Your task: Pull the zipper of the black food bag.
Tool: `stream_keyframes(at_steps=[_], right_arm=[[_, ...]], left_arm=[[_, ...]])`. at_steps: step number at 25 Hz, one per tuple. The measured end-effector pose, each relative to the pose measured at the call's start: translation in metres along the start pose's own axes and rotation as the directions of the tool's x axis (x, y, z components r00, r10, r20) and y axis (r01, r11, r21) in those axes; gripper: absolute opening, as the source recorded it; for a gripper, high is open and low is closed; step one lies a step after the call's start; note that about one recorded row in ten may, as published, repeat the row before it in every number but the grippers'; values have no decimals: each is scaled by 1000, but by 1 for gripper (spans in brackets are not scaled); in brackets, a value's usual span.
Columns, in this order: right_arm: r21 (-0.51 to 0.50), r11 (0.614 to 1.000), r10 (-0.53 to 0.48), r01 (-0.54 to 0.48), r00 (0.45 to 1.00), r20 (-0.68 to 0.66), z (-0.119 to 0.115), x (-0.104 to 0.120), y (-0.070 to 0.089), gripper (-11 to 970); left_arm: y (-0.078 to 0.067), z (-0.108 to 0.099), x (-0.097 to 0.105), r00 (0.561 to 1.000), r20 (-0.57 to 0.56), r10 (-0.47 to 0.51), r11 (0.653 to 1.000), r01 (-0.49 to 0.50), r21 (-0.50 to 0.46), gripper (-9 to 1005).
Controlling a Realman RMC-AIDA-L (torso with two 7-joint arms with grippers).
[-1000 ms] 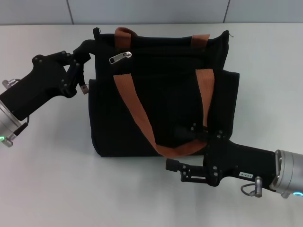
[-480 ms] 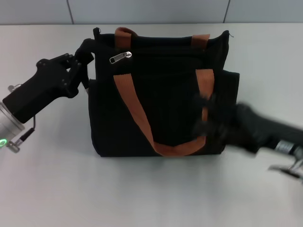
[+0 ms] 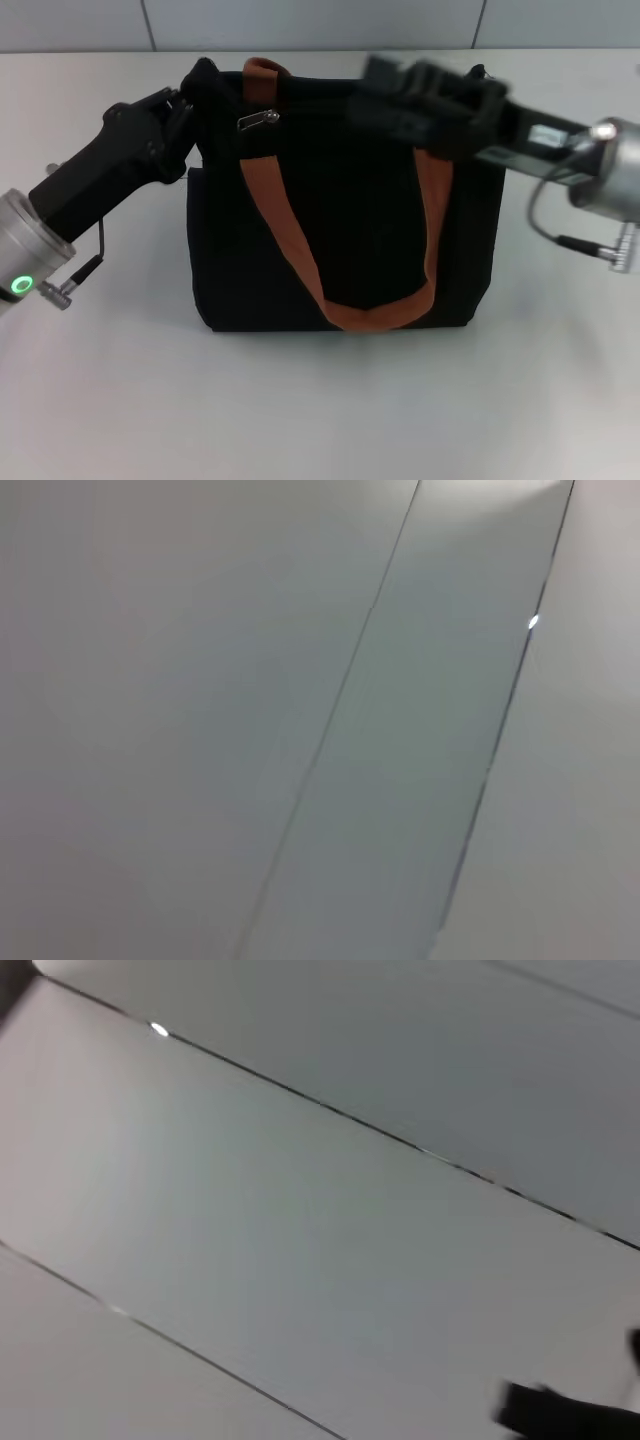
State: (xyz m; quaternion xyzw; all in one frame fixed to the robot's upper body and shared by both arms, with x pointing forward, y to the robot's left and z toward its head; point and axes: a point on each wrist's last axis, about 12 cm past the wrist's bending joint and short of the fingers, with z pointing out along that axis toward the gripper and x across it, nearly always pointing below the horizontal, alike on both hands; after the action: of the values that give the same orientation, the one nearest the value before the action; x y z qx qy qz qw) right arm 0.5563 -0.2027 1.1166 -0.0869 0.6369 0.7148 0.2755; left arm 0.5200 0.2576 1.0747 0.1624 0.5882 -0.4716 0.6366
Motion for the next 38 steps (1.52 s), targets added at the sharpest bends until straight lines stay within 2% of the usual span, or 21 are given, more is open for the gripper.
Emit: stream_keyframes(at_steps=[6, 10, 22, 29, 32, 33, 35, 38], right_arm=[[44, 998, -53, 54, 998, -23, 14, 1, -8, 836], [93, 992, -82, 86, 996, -44, 25, -3, -14, 836], [100, 980, -160, 173, 979, -130, 42, 0, -17, 835], [119, 976, -164, 180, 977, -133, 38, 1, -20, 835], [30, 963, -264, 269, 957, -120, 30, 8, -12, 835], [30, 963, -264, 269, 957, -120, 30, 8, -12, 835], [-22, 934, -358, 358, 932, -53, 17, 15, -6, 835], [-9, 927, -374, 374, 927, -9, 8, 18, -6, 835]], left_arm=[[3, 13, -5, 999, -4, -50, 999, 50, 22, 24], [2, 23, -5, 999, -22, -48, 998, 49, 50, 24], [1, 35, -10, 999, -22, -38, 995, 40, 91, 24], [1, 36, -11, 999, -21, -35, 995, 37, 94, 24], [1, 36, -11, 999, -20, -30, 995, 32, 96, 24], [1, 36, -11, 999, -20, -27, 995, 29, 96, 23], [0, 35, -10, 1000, -27, -12, 995, 15, 103, 23], [0, 32, -8, 1000, -30, 5, 995, -2, 99, 23]])
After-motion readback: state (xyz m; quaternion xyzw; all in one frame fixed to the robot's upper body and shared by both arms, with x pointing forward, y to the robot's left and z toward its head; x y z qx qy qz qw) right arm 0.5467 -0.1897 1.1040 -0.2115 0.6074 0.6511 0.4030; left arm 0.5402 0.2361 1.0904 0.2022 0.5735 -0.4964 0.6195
